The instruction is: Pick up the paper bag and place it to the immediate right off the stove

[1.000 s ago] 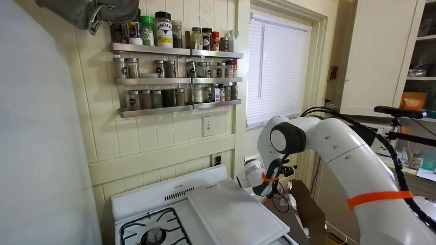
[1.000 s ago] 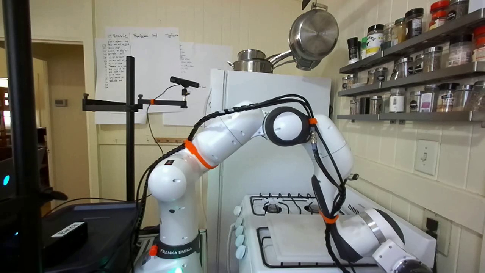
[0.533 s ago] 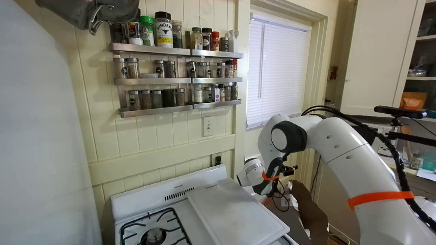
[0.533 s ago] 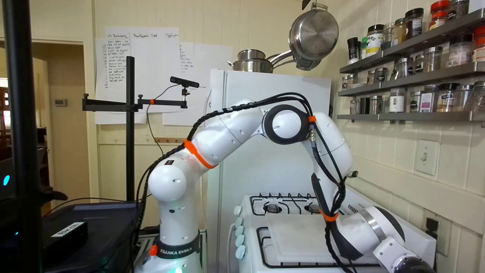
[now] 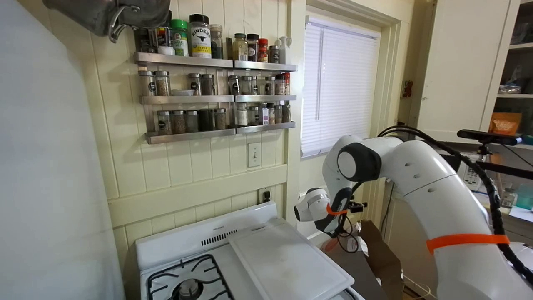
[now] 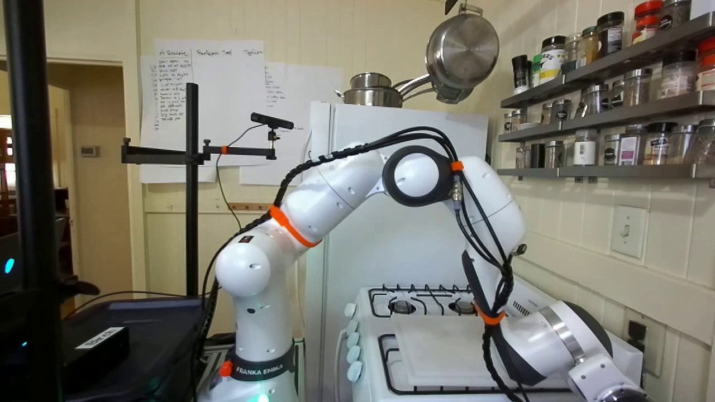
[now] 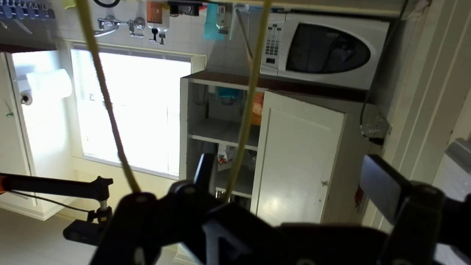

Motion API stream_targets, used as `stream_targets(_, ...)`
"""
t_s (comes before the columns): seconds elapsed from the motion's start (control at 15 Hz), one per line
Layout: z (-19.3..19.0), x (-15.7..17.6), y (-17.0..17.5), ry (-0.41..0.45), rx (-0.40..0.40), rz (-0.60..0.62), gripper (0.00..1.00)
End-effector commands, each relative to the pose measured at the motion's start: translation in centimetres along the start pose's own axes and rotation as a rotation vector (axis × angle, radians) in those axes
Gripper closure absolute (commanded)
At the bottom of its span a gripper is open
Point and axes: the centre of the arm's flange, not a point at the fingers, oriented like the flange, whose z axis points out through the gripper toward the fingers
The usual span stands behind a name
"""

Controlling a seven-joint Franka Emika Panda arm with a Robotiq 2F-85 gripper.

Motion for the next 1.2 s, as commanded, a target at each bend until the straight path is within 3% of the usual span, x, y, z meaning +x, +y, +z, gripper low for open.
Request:
stream_targets(0.0, 0.9, -0.5, 1.4, -0.127, 0.006, -0.088, 0.00)
stream_targets(0.53, 0.2, -1.9, 2.1, -0.329, 0.045, -0.253, 0.00)
stream_targets(1.13, 0.3, -3.7, 3.6, -0.456, -0.012, -0.462, 0.00)
